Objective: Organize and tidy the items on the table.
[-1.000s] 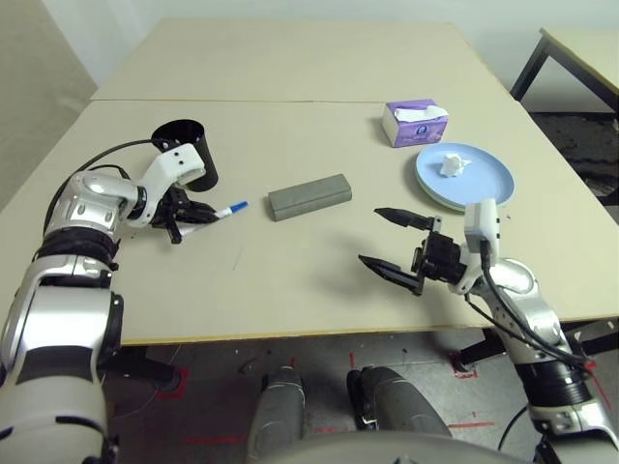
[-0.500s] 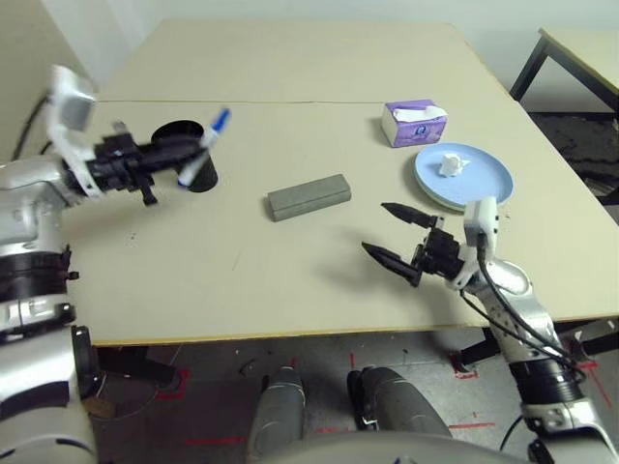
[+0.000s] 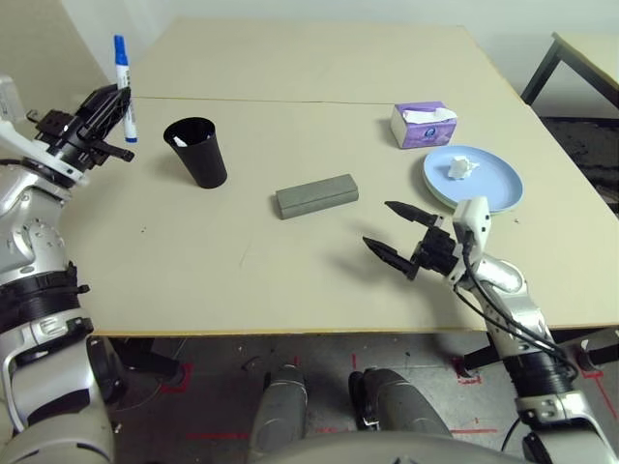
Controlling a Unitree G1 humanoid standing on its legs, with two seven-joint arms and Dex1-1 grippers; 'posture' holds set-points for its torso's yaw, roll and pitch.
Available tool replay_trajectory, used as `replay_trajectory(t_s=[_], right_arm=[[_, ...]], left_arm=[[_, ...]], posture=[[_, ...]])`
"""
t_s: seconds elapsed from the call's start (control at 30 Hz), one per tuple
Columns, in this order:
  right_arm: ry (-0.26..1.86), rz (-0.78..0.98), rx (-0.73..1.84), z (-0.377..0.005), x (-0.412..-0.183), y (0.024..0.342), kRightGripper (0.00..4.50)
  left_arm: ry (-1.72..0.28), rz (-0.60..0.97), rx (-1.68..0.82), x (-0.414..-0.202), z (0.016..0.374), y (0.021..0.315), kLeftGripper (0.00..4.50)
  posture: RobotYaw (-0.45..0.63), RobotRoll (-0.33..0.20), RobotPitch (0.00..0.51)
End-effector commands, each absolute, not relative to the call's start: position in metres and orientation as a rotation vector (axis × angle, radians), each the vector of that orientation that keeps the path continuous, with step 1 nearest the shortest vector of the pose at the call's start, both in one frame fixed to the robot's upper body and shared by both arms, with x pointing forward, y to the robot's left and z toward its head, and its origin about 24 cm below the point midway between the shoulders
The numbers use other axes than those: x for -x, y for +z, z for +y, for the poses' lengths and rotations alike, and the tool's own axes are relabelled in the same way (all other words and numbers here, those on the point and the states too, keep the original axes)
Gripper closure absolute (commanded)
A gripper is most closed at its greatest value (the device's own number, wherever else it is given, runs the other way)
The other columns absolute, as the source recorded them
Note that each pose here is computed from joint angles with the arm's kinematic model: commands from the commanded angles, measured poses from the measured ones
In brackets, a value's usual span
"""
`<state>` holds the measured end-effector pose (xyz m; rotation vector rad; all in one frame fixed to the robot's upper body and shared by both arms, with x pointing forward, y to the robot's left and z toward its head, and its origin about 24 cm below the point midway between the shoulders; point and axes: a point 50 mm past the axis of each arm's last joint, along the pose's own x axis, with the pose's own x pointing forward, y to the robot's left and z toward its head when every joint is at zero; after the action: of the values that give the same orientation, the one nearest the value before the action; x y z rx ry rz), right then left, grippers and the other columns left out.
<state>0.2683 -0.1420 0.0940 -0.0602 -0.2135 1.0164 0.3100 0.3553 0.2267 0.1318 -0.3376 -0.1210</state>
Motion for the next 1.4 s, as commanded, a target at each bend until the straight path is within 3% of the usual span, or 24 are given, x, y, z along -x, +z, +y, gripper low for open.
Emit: replay_trajectory(t_s=[0.03,0.4,0.7,1.03,1.07,1.4], right_arm=[[1.023,-0.199,0.066,-0.142,-0.265,0.091,0.00],[1.005,-0.201,0.080,-0.147,-0.261,0.093,0.00],[1.011,-0.219,0.073,-0.146,-0.259,0.101,0.00],[1.029,-0.239,0.073,-0.141,-0.260,0.110,0.00],[1.031,-0.242,0.070,-0.141,-0.260,0.110,0.00],[1.038,-0.255,0.062,-0.138,-0.261,0.115,0.00]], left_arm=[[-0.115,-0.324,-0.151,-0.326,0.347,0.222,4.21],[-0.168,-0.319,-0.149,-0.354,0.327,0.222,4.21],[-0.179,-0.271,-0.128,-0.353,0.322,0.196,4.21],[-0.157,-0.270,-0.145,-0.352,0.323,0.192,4.21],[-0.151,-0.271,-0.142,-0.352,0.323,0.191,3.47],[-0.127,-0.280,-0.143,-0.350,0.329,0.194,0.21]], posture=[[-0.02,0.000,0.123],[-0.07,0.000,0.118],[-0.07,0.000,0.122],[-0.07,0.000,0.127],[-0.07,0.000,0.127],[-0.06,0.000,0.129]])
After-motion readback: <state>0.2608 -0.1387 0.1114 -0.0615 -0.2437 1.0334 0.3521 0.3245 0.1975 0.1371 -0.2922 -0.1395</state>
